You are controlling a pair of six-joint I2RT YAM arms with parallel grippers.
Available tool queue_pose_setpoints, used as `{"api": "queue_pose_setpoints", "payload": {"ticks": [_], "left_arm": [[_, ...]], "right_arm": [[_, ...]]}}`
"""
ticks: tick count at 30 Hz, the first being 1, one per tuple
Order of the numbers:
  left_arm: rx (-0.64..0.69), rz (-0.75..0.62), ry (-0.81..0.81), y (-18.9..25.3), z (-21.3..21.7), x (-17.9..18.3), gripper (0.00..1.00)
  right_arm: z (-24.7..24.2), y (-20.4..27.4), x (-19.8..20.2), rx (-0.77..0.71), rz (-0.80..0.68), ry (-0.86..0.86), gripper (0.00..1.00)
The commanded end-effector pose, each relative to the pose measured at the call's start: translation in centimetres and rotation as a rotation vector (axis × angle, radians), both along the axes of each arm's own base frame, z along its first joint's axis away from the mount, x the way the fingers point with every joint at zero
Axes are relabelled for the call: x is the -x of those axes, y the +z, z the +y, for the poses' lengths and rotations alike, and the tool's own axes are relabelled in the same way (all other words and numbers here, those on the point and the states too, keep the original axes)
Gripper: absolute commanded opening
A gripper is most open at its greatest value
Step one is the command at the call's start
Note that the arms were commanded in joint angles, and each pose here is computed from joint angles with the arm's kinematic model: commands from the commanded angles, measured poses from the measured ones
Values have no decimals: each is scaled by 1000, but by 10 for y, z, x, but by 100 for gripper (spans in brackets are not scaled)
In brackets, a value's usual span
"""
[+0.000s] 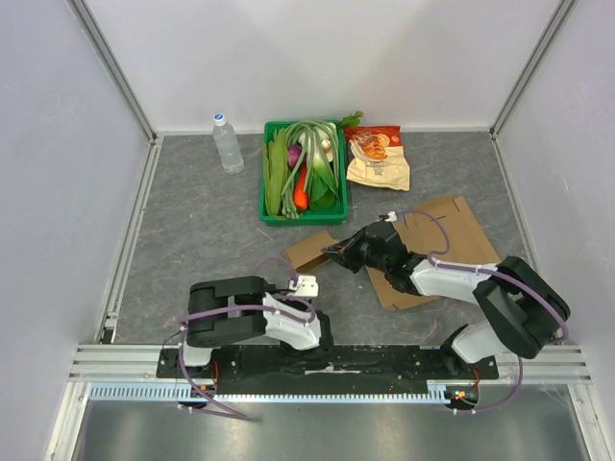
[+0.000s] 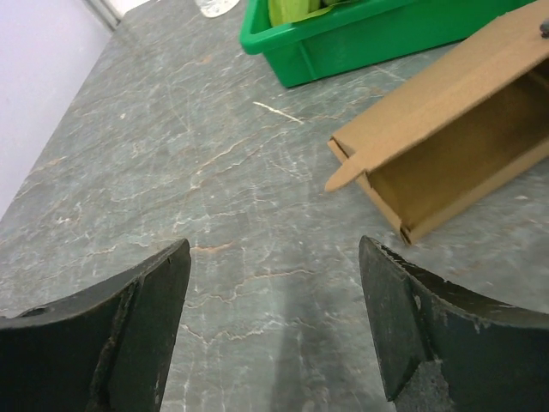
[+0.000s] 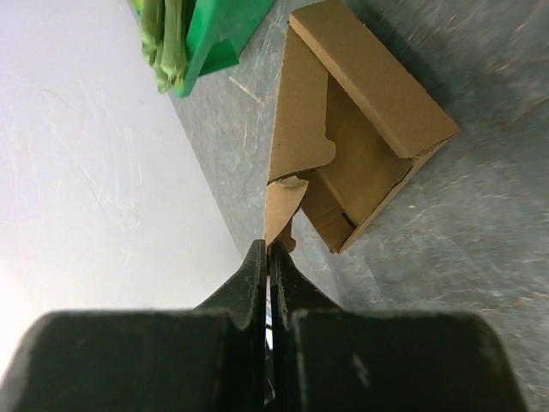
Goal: Fold the paper box
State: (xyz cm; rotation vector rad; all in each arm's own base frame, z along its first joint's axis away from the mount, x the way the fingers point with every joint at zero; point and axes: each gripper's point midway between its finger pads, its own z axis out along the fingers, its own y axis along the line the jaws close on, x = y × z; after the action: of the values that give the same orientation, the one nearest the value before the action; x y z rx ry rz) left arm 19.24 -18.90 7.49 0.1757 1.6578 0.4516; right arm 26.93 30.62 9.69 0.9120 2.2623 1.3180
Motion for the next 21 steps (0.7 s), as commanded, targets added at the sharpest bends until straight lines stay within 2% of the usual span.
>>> {"api": "queue_pose_setpoints", "payload": {"ticks": [1, 6, 11, 14, 15, 17, 18, 19, 20, 21], "left_arm": [[670, -113, -72, 30, -39, 16, 86], [681, -77, -133, 48, -53, 36, 85], [565, -28, -143, 57, -52, 46, 91], [404, 10, -126, 70, -49, 42, 96], [307, 38, -125, 78, -49, 42, 96], [262, 82, -85, 86, -49, 35, 96], [190, 100, -74, 97, -39, 27, 96], [267, 106, -95, 96, -58, 23, 96], [234, 180, -102, 88, -63, 21, 96], [27, 263, -138, 87, -55, 8, 96]], "right_arm": [[-27, -1, -8, 51, -44, -43, 0], [-43, -7, -10, 88, -62, -19, 0], [-54, -16, -6, 140, -85, 2, 0], [-62, -27, -2, 169, -77, 14, 0], [-62, -28, 0, 160, -77, 20, 0], [-64, -31, 4, 147, -82, 18, 0], [-66, -31, 4, 150, -83, 13, 0], [-67, -33, 5, 151, -83, 8, 0], [-68, -32, 6, 148, -85, 3, 0], [-69, -32, 6, 142, -82, -7, 0]]}}
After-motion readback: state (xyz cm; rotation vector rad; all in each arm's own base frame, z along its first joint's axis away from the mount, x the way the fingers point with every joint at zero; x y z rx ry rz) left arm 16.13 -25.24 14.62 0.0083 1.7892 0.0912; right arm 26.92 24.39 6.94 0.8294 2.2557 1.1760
